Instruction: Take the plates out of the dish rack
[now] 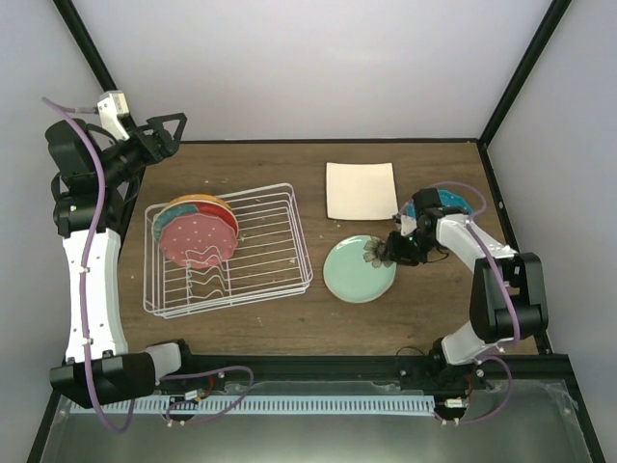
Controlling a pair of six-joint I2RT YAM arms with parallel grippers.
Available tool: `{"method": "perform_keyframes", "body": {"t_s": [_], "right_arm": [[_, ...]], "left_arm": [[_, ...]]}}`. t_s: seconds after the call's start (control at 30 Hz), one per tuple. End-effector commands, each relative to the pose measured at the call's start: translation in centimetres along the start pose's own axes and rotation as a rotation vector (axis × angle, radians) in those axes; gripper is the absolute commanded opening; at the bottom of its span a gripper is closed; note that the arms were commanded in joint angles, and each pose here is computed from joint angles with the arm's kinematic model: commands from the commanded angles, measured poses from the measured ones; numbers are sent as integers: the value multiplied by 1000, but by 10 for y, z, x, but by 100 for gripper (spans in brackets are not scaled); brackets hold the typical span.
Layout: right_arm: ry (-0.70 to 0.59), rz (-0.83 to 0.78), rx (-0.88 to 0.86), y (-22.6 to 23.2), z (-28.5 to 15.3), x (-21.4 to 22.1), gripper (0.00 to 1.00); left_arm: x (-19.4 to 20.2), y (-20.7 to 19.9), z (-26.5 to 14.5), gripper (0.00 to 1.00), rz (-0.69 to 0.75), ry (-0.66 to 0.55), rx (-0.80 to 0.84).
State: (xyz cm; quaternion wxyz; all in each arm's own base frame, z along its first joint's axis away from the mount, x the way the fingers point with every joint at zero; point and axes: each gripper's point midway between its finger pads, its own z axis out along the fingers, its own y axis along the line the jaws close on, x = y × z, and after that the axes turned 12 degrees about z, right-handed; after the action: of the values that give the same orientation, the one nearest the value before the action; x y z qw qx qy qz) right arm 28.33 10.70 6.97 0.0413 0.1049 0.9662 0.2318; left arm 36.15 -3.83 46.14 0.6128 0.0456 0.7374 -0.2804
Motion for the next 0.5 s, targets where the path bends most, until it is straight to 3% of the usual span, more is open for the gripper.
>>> {"method": "perform_keyframes", "body": {"t_s": [0.0,0.27,0.47], "right_arm": [[-41,-3,13,0,-3,-14,35],[-92,39,139,-21,-2,-28,55],[-169,67,208,-25,-14,-51,59]], "left_arm": [[-1,-3,-4,100,9,-11,6],[0,-4,-6,100,10,-11,6],[-1,-4,-7,100,11,-15,5]]}}
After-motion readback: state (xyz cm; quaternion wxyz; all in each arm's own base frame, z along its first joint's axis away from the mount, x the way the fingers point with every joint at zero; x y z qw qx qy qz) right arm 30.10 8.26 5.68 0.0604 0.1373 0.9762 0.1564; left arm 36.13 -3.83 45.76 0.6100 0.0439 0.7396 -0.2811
